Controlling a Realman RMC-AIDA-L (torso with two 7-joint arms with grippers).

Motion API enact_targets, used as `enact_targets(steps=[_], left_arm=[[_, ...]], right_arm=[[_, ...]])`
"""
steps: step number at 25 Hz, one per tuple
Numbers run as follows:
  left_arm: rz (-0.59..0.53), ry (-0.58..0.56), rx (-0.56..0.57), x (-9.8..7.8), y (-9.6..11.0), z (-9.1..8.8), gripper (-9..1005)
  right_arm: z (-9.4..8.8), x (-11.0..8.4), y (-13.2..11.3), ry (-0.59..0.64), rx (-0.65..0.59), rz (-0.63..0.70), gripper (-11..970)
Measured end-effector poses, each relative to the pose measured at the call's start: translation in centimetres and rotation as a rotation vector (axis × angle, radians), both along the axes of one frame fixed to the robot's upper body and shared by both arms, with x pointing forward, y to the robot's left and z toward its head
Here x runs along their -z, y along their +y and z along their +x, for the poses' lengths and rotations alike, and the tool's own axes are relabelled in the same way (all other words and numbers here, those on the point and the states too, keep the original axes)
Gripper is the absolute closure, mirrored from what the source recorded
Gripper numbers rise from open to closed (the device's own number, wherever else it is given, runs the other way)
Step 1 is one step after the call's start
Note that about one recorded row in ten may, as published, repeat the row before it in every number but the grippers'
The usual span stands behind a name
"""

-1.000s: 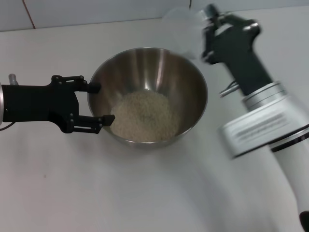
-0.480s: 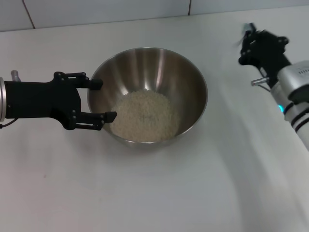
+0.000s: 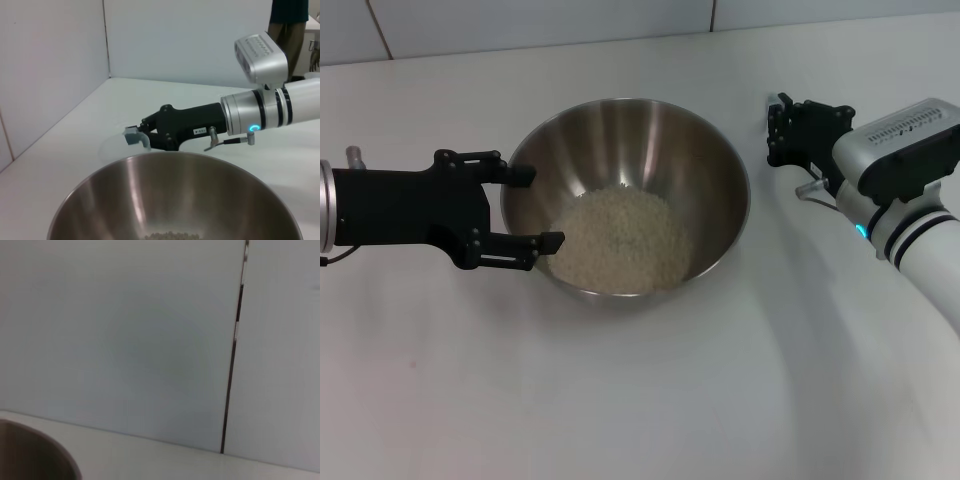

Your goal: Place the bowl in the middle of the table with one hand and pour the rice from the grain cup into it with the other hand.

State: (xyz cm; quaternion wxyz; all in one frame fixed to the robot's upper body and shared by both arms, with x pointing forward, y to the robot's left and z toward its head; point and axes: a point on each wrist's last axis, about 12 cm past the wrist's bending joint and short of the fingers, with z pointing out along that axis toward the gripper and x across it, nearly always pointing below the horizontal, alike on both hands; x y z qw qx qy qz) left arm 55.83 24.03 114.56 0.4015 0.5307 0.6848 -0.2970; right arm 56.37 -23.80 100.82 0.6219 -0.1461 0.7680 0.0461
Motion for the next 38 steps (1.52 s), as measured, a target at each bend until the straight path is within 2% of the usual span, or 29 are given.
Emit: enact_targets(steps=[8, 14, 15, 16, 17, 18, 19, 20, 21, 22, 23, 26, 27, 28, 29, 31, 32, 33, 35, 36, 37, 38], left_arm=[[-0.001, 0.003, -0.001, 0.1, 0.0, 0.0, 152], [-0.001, 0.005, -0.001, 0.1, 0.0, 0.0, 152], [0.000, 0.006, -0.001, 0.2, 0.0, 0.0, 152], [0.000, 0.006, -0.001, 0.2, 0.0, 0.0, 152], [0.000, 0.006, -0.001, 0.2, 0.0, 0.0, 152], [0.000, 0.006, -0.001, 0.2, 0.0, 0.0, 152], [0.000, 0.007, -0.001, 0.2, 0.0, -0.1, 152], [0.000, 0.008, -0.002, 0.2, 0.0, -0.1, 152], [0.000, 0.008, -0.002, 0.2, 0.0, -0.1, 152], [0.000, 0.008, -0.003, 0.2, 0.0, -0.1, 152], [0.000, 0.008, -0.003, 0.2, 0.0, -0.1, 152], [0.000, 0.009, -0.004, 0.3, 0.1, -0.2, 152], [0.000, 0.009, -0.004, 0.3, 0.1, -0.2, 152], [0.000, 0.010, -0.004, 0.3, 0.1, -0.2, 152], [-0.001, 0.013, -0.003, 0.4, 0.1, -0.2, 152], [-0.002, 0.016, -0.003, 0.4, 0.0, -0.1, 152], [-0.002, 0.017, -0.002, 0.4, 0.0, -0.1, 152], [-0.002, 0.017, -0.002, 0.4, 0.0, -0.1, 152], [-0.002, 0.017, -0.001, 0.4, 0.0, -0.1, 152], [-0.002, 0.017, -0.001, 0.4, 0.0, -0.1, 152], [-0.002, 0.016, 0.000, 0.4, 0.0, 0.0, 152], [-0.002, 0.015, 0.000, 0.3, 0.0, 0.0, 152]], right_arm=[[-1.5, 1.0, -0.5, 0.029, 0.015, 0.011, 833], [-2.9, 1.8, -1.1, 0.053, 0.040, 0.028, 652], [-3.9, 2.1, -1.6, 0.058, 0.061, 0.050, 608], [-3.9, 2.1, -1.6, 0.058, 0.061, 0.050, 564], [-5.2, 2.3, -2.1, 0.042, 0.092, 0.089, 519], [-5.2, 2.3, -2.1, 0.042, 0.092, 0.089, 475], [-6.0, 2.3, -2.5, 0.013, 0.115, 0.121, 431], [-7.6, 1.8, -3.6, -0.063, 0.155, 0.192, 392], [-7.6, 1.8, -3.6, -0.063, 0.155, 0.192, 354], [-8.9, 1.1, -4.7, -0.150, 0.158, 0.283, 315], [-8.9, 1.1, -4.7, -0.150, 0.158, 0.283, 276], [-9.5, -0.6, -6.7, -0.236, 0.049, 0.425, 185], [-9.1, -2.3, -7.8, -0.272, -0.093, 0.490, 171], [-9.1, -2.3, -7.8, -0.272, -0.093, 0.490, 156], [-8.5, -3.3, -8.3, -0.273, -0.189, 0.499, 142], [-6.9, -5.3, -9.0, -0.248, -0.389, 0.460, 128], [-5.3, -6.8, -9.4, -0.174, -0.556, 0.400, 128], [-5.3, -6.8, -9.4, -0.174, -0.556, 0.400, 128], [-2.8, -8.5, -9.3, -0.033, -0.717, 0.316, 128], [-2.8, -8.5, -9.3, -0.033, -0.717, 0.316, 128], [-1.4, -9.5, -9.0, 0.029, -0.782, 0.253, 129], [-1.4, -9.5, -9.0, 0.029, -0.782, 0.253, 129]])
